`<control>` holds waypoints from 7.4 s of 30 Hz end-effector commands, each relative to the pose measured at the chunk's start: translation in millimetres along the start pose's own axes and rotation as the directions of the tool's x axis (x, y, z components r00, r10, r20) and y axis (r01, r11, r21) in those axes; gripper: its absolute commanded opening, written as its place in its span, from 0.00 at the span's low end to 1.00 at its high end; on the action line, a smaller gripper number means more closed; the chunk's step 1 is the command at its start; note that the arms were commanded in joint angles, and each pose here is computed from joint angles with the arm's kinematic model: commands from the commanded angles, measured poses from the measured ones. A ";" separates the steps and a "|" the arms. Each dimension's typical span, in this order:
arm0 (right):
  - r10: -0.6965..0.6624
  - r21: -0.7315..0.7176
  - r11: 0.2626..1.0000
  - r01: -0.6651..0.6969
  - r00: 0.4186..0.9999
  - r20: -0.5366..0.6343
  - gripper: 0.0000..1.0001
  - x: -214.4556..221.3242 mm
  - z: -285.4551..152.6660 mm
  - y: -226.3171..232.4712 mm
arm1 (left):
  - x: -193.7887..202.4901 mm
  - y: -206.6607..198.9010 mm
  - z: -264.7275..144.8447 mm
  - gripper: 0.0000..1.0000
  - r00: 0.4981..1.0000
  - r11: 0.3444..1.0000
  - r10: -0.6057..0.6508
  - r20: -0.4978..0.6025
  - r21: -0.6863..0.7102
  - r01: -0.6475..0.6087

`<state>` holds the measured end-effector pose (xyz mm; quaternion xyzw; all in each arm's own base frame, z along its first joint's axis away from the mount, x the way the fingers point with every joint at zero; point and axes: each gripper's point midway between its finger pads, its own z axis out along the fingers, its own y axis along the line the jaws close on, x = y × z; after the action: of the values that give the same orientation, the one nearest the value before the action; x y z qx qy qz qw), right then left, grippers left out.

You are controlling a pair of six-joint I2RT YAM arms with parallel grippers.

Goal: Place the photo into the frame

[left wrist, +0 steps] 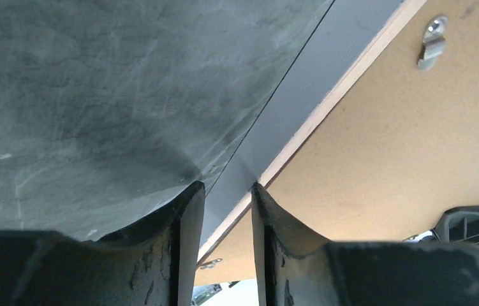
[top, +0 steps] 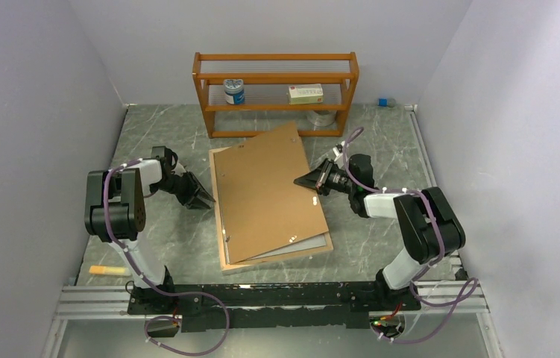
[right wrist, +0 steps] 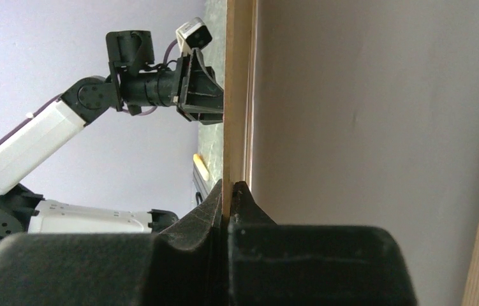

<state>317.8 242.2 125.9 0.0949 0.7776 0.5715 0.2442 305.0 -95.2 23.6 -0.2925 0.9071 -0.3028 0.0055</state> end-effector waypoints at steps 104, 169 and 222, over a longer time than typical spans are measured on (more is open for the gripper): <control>-0.131 0.791 0.397 0.466 0.882 -0.453 0.71 66.2 -56.8 -108.5 | -0.3 7.8 14.8 0.31 0.999 1.000 -0.018 -0.035 0.003 0.018; -0.534 0.778 0.269 0.567 0.760 -0.369 0.63 -126.1 82.9 -111.6 | -29.2 -10.5 -13.1 0.64 0.990 0.997 0.067 0.127 -0.036 -0.063; -0.451 0.290 0.813 0.506 0.860 -0.238 0.30 -0.7 195.0 20.5 | -34.7 -7.3 17.2 0.43 0.996 0.998 0.068 0.052 0.008 -0.069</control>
<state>429.4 346.1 90.0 -0.0887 0.9139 0.2252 0.3260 338.0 -91.7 22.2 -0.2776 0.9092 -0.3077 0.0398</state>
